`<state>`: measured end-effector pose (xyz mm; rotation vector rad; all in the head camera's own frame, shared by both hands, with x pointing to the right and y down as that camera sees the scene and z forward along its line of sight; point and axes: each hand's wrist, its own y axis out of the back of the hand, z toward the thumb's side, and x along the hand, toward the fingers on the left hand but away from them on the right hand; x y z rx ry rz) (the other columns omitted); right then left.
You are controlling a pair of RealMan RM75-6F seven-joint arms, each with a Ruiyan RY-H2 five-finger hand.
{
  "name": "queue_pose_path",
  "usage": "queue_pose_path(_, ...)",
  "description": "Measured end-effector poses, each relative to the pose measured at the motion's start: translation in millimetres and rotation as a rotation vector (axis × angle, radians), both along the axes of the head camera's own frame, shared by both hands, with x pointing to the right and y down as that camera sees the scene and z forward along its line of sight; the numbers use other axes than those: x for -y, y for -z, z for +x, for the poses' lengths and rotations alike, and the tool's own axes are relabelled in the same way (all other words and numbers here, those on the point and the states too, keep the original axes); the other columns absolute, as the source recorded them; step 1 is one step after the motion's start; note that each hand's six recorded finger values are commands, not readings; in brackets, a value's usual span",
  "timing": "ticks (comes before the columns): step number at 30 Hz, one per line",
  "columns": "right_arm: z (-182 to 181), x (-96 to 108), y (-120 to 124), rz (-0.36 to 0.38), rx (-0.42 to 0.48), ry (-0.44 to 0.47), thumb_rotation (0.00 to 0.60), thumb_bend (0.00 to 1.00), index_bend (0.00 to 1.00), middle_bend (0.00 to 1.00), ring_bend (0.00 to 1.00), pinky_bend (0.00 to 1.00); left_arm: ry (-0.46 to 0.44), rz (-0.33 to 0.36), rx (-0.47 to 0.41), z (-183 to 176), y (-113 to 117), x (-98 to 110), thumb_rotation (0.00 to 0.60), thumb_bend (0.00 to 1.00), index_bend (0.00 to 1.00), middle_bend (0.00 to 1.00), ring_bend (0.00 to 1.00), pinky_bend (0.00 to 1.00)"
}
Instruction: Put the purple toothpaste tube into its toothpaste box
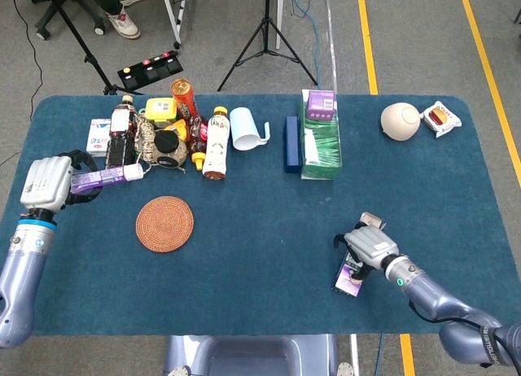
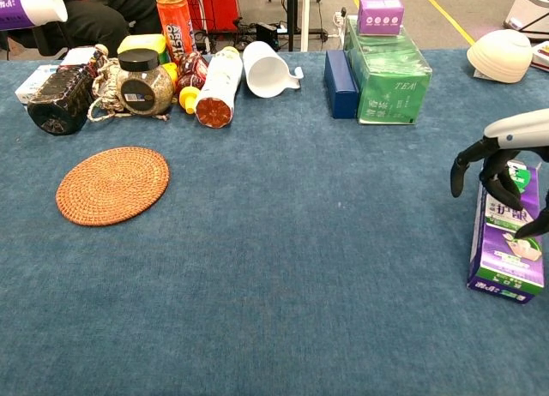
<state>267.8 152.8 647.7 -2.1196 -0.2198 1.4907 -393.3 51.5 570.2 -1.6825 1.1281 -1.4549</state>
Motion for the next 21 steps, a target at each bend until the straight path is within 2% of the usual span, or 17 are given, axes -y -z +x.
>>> queue_pose_path(5,-9,-2,11,0.005,0.078,-0.024,0.600,0.23,0.30,0.43,0.37,0.16,0.004,0.000,0.006,-2,-1,0,0.600,0.27,0.58,0.41,0.39,0.62)
queue_pose_path(8,-19,-8,16,-0.001,0.124,0.003,0.600,0.26,0.29,0.39,0.34,0.16,0.006,-0.003,0.008,-2,-3,-1,0.600,0.27,0.58,0.42,0.39,0.62)
queue_pose_path(14,-32,-26,11,-0.052,0.150,0.057,0.600,0.30,0.29,0.39,0.36,0.19,0.009,0.000,0.012,-3,-2,-1,0.600,0.27,0.58,0.42,0.39,0.62)
queue_pose_path(21,-24,-41,0,-0.097,0.104,0.103,0.600,0.30,0.29,0.41,0.43,0.20,0.016,-0.001,0.019,-7,-3,1,0.600,0.27,0.58,0.42,0.39,0.62)
